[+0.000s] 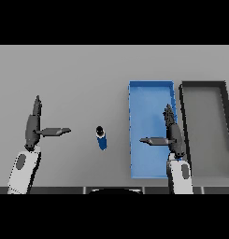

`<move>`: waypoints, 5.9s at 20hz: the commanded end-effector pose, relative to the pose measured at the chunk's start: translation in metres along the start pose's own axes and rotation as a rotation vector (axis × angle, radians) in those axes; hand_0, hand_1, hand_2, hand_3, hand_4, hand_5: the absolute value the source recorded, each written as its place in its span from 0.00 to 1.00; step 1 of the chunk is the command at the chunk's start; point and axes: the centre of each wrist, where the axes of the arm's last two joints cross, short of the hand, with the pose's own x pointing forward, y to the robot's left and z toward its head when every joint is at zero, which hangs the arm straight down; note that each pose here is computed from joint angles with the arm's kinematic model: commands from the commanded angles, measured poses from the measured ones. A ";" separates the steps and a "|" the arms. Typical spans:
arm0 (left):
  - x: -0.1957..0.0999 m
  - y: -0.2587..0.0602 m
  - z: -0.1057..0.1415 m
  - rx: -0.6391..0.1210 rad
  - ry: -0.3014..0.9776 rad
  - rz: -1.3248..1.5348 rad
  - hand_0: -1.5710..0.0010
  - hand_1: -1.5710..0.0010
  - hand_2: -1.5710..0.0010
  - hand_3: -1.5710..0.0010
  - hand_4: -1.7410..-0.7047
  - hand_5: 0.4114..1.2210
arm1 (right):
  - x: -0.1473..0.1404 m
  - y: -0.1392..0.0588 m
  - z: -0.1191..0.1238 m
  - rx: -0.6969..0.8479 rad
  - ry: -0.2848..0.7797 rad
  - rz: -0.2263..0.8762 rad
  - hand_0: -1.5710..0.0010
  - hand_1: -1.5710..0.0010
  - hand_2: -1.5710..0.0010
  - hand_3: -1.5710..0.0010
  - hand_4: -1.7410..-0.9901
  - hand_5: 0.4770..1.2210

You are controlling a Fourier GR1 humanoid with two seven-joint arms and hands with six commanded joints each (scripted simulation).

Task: Pick up the blue pipe and place it into the blue bin.

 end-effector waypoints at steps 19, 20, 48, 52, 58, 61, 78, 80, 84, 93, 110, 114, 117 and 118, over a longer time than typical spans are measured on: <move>0.001 0.030 0.035 -0.526 -0.089 -0.176 1.00 1.00 1.00 1.00 0.69 0.17 | 0.018 -0.032 0.021 0.102 -0.135 0.320 1.00 1.00 1.00 1.00 0.75 0.19; -0.001 0.023 0.038 -0.565 -0.084 -0.170 1.00 1.00 1.00 1.00 0.67 0.15 | 0.017 -0.032 0.022 0.104 -0.132 0.323 1.00 1.00 1.00 1.00 0.75 0.19; -0.029 -0.150 0.035 -0.813 -0.080 -0.059 1.00 1.00 0.97 0.97 0.58 0.11 | 0.013 -0.037 0.032 0.092 -0.123 0.321 1.00 1.00 1.00 1.00 0.71 0.24; -0.028 -0.162 0.034 -0.794 -0.069 0.061 0.77 0.65 0.56 0.53 0.36 0.52 | 0.015 -0.033 0.031 0.101 -0.122 0.313 1.00 1.00 1.00 1.00 0.69 0.24; -0.027 -0.167 0.042 -0.803 -0.098 0.060 0.20 0.17 0.15 0.15 0.20 0.87 | 0.014 -0.033 0.032 0.104 -0.108 0.303 1.00 1.00 1.00 1.00 0.69 0.23; -0.021 -0.176 0.044 -0.788 -0.155 0.060 0.10 0.09 0.08 0.08 0.24 0.94 | 0.013 -0.034 0.029 0.106 -0.101 0.289 1.00 1.00 1.00 1.00 0.69 0.21; 0.063 -0.187 0.041 -0.867 -0.366 0.108 0.00 0.00 0.00 0.00 0.26 1.00 | 0.016 -0.038 0.035 0.088 -0.140 0.337 1.00 1.00 1.00 1.00 0.79 0.22; 0.064 -0.186 0.038 -0.871 -0.364 0.108 0.00 0.00 0.00 0.00 0.27 1.00 | 0.018 -0.035 0.047 0.046 -0.149 0.358 1.00 1.00 1.00 1.00 0.80 0.22; 0.063 -0.188 0.037 -0.875 -0.366 0.096 0.00 0.00 0.00 0.00 0.26 1.00 | 0.027 -0.031 0.070 -0.062 -0.142 0.395 1.00 1.00 1.00 1.00 0.73 0.22; 0.061 -0.191 0.042 -0.902 -0.371 0.111 0.00 0.00 0.00 0.00 0.26 1.00 | 0.102 -0.029 0.061 0.353 -0.236 0.147 1.00 0.99 0.92 1.00 0.68 0.15; 0.065 -0.190 0.031 -0.920 -0.354 0.112 0.00 0.00 0.00 0.00 0.26 1.00 | 0.191 0.073 0.010 0.906 -0.287 0.351 1.00 0.99 0.96 1.00 0.68 0.09; 0.060 -0.187 0.029 -0.912 -0.331 0.080 0.00 0.00 0.00 0.00 0.26 1.00 | 0.197 0.093 -0.002 0.948 -0.262 0.389 0.98 0.98 0.95 1.00 0.74 0.06; 0.063 -0.187 0.033 -0.912 -0.343 0.073 0.00 0.00 0.00 0.00 0.27 1.00 | 0.201 0.105 -0.012 0.978 -0.260 0.410 0.96 0.93 0.89 0.97 0.72 0.03; 0.061 -0.187 0.031 -0.911 -0.328 0.065 0.00 0.00 0.00 0.00 0.27 1.00 | 0.201 0.106 -0.015 0.989 -0.252 0.423 0.89 0.86 0.83 0.92 0.68 0.01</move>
